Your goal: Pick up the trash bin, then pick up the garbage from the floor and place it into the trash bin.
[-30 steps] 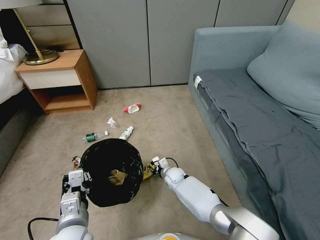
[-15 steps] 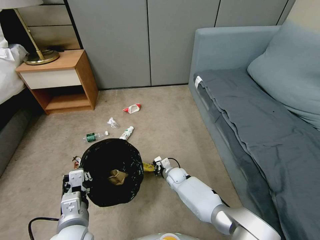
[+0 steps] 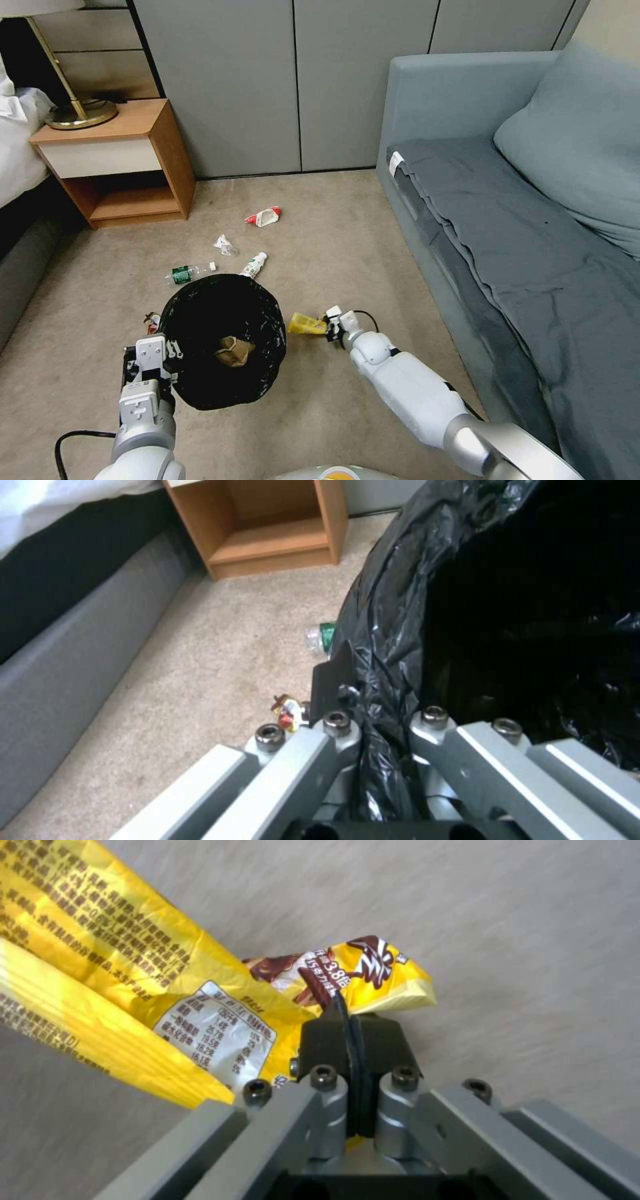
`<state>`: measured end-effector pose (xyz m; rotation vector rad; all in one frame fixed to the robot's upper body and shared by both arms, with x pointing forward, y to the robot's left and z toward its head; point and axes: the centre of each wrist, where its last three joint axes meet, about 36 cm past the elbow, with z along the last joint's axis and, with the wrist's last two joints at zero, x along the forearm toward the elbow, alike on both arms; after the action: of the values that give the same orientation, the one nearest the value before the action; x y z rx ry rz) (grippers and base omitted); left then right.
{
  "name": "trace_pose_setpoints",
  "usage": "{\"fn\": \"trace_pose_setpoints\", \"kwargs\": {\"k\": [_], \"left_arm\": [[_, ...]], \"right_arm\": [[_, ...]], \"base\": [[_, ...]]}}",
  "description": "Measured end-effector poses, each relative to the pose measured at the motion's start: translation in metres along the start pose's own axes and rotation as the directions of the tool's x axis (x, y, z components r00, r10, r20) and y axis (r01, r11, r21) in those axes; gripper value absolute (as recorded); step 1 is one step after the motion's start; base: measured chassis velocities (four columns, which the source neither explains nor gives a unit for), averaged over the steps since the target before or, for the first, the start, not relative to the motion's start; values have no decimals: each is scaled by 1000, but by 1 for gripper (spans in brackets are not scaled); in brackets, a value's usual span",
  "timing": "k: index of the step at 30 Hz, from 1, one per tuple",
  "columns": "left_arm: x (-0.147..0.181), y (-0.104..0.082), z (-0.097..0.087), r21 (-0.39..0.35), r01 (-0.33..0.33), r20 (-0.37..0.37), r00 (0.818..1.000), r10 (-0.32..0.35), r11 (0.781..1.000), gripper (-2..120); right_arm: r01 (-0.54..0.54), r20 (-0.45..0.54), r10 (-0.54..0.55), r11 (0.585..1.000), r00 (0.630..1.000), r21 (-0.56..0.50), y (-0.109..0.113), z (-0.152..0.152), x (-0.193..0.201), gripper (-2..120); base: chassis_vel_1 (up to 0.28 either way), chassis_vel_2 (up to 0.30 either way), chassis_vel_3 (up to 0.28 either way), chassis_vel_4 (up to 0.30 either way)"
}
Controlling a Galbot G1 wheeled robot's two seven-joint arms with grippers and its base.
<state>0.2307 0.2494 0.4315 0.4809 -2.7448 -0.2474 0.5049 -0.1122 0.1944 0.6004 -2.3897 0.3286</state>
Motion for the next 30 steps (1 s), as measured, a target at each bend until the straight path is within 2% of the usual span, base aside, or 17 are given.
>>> {"fn": "trace_pose_setpoints", "kwargs": {"k": [4, 5, 6, 8, 9, 12, 13, 17, 18, 21, 22, 25, 30], "left_arm": [[0, 1, -1, -1, -3, 1, 1000, 3, 1000, 1], [0, 0, -1, 0, -6, 1, 1000, 6, 1000, 1], [0, 0, -1, 0, -6, 1, 1000, 6, 1000, 1], [-1, -2, 0, 1, -13, -2, 1000, 13, 1000, 1], [-1, -2, 0, 1, -13, -2, 1000, 13, 1000, 1], [-1, -6, 3, 3, -25, -11, 1000, 25, 1000, 1], [-1, -6, 3, 3, -25, -11, 1000, 25, 1000, 1], [0, -8, 5, 2, -34, -16, 999, 34, 999, 1], [0, -8, 5, 2, -34, -16, 999, 34, 999, 1], [3, -10, 7, 4, -40, -20, 999, 40, 999, 1], [3, -10, 7, 4, -40, -20, 999, 40, 999, 1], [4, -12, 7, 7, -44, -20, 999, 44, 999, 1], [4, -13, 5, 10, -44, -15, 999, 44, 999, 1]], "right_arm": [[-23, 102, 29, 998, 994, -61, -19, -23, 22, 0], [-23, 166, 38, 995, 985, -94, -26, -39, 36, 0], [-23, 166, 38, 995, 985, -94, -26, -39, 36, 0], [-1, 268, 37, 991, 963, -133, -28, -64, 63, 0], [-1, 268, 37, 991, 963, -133, -28, -64, 63, 0], [58, 416, 15, 985, 909, -161, -22, -88, 125, 0], [58, 416, 15, 985, 909, -161, -22, -88, 125, 0], [127, 554, -51, 987, 831, -101, -4, -107, 202, 0], [127, 554, -51, 987, 831, -101, -4, -107, 202, 0], [189, 622, -130, 982, 772, -30, 21, -112, 254, 0], [189, 622, -130, 982, 772, -30, 21, -112, 254, 0], [239, 630, -211, 970, 748, 41, 45, -104, 290, 0], [272, 598, -278, 957, 752, 103, 63, -90, 302, 0]], "base": [[0, 0, 0, 0], [0, 0, 0, 0], [0, 0, 0, 0], [0, 0, 0, 0], [0, 0, 0, 0], [0, 0, 0, 0], [0, 0, 0, 0], [0, 0, 0, 0], [0, 0, 0, 0], [0, 0, 0, 0], [0, 0, 0, 0], [0, 0, 0, 0], [0, 0, 0, 0]]}}
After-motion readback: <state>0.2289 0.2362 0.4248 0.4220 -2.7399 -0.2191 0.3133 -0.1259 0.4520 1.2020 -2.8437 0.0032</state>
